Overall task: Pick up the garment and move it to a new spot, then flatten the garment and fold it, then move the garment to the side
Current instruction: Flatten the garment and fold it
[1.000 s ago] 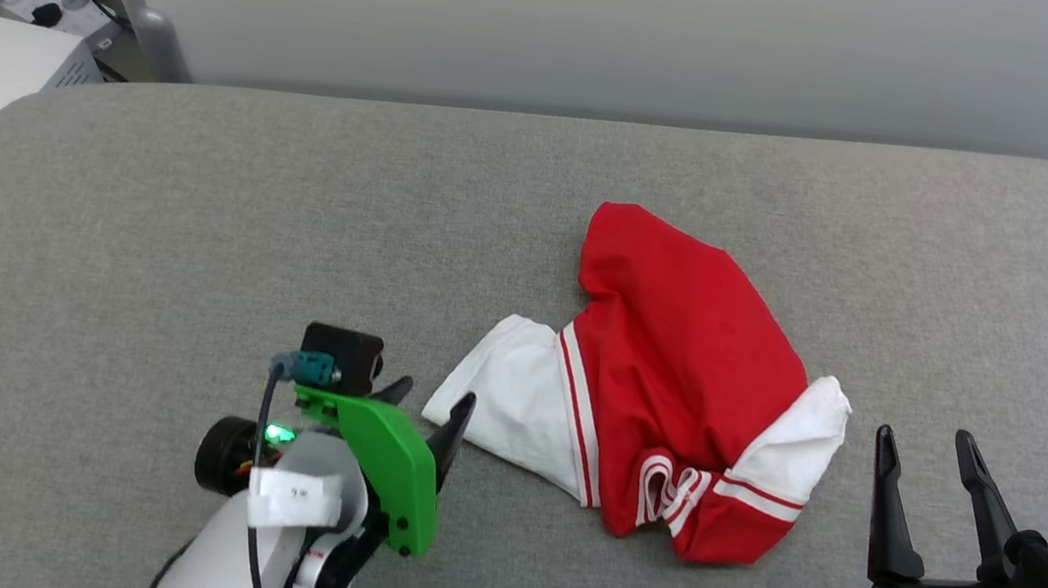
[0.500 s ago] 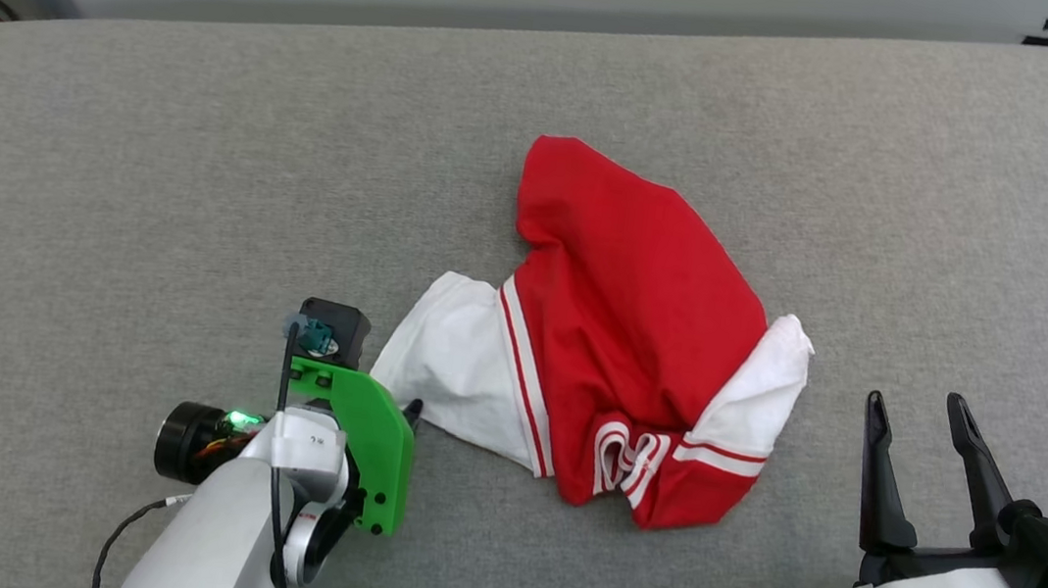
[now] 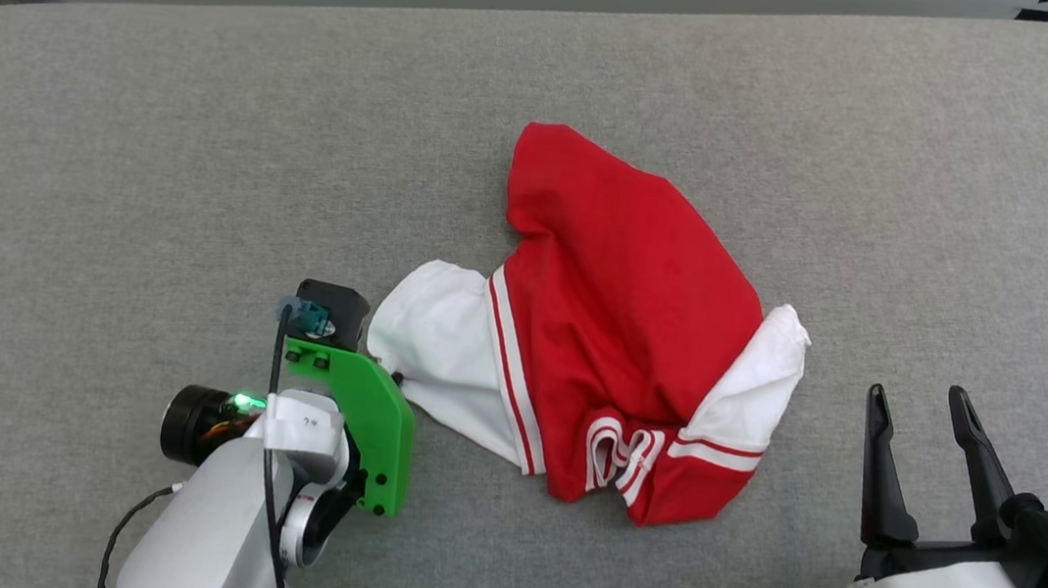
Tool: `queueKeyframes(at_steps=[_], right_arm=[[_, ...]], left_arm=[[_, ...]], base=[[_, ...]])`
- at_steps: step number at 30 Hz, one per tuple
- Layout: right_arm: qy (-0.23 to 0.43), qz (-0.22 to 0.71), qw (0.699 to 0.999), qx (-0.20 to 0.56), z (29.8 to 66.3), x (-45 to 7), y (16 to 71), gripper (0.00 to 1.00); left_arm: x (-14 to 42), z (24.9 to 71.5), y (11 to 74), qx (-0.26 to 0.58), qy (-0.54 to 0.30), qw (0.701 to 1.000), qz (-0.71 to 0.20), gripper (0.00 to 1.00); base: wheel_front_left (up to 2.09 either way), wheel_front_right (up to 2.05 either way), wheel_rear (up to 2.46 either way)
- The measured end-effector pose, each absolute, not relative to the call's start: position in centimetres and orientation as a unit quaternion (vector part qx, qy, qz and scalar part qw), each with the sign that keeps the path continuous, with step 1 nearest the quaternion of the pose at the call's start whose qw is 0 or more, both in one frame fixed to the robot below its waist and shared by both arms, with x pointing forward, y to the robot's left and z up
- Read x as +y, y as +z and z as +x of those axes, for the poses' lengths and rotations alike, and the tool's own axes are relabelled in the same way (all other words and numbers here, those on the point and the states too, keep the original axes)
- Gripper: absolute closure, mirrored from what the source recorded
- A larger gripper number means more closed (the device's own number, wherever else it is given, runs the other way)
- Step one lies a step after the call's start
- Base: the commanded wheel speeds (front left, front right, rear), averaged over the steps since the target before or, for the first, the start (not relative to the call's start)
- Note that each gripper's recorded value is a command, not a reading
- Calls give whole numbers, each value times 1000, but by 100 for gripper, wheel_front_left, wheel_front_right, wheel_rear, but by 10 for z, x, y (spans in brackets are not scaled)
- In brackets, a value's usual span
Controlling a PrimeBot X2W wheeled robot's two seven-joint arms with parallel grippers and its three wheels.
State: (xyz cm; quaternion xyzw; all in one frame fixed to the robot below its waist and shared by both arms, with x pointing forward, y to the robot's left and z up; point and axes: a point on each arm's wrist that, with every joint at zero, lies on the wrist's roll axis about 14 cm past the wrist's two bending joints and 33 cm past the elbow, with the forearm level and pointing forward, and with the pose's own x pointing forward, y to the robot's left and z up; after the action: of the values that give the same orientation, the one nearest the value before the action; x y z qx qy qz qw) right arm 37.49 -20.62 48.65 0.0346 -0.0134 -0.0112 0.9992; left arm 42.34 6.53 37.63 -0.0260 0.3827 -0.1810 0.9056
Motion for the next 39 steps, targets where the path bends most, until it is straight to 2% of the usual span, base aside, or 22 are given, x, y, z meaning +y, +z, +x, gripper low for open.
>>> queueKeyframes(at_steps=[6, 14, 18, 22, 23, 24, 27, 31, 35, 39], right_arm=[[-1, 36, 999, -23, 375, -200, 493, 0], [14, 40, 999, -30, 371, -190, 498, 0], [16, 42, 999, -18, 371, -189, 490, 0], [17, 44, 999, -6, 371, -188, 482, 0], [17, 44, 999, -3, 371, -187, 480, 0], [18, 44, 999, 0, 371, -187, 478, 0], [17, 45, 999, 4, 371, -187, 476, 0], [17, 39, 999, 3, 371, -189, 477, 0], [32, 38, 999, 16, 374, -179, 478, 0], [71, 42, 995, 55, 381, -158, 478, 0]], left_arm=[[88, 422, 389, 353, -145, 923, -45, 100], [161, 419, 425, 288, -47, 954, -64, 100], [191, 400, 425, 288, -7, 955, -73, 100], [196, 376, 408, 316, 2, 945, -82, 100], [195, 371, 404, 322, 1, 943, -82, 21], [195, 368, 401, 325, 1, 942, -82, 0], [195, 370, 405, 307, 1, 948, -80, 0], [187, 380, 427, 242, -19, 967, -82, 0], [178, 396, 470, 133, -50, 987, -74, 0], [170, 401, 509, 28, -83, 994, -60, 0]], base=[[0, 0, 0], [0, 0, 0], [0, 0, 0], [0, 0, 0], [0, 0, 0], [0, 0, 0], [0, 0, 0], [0, 0, 0], [0, 0, 0], [0, 0, 0]])
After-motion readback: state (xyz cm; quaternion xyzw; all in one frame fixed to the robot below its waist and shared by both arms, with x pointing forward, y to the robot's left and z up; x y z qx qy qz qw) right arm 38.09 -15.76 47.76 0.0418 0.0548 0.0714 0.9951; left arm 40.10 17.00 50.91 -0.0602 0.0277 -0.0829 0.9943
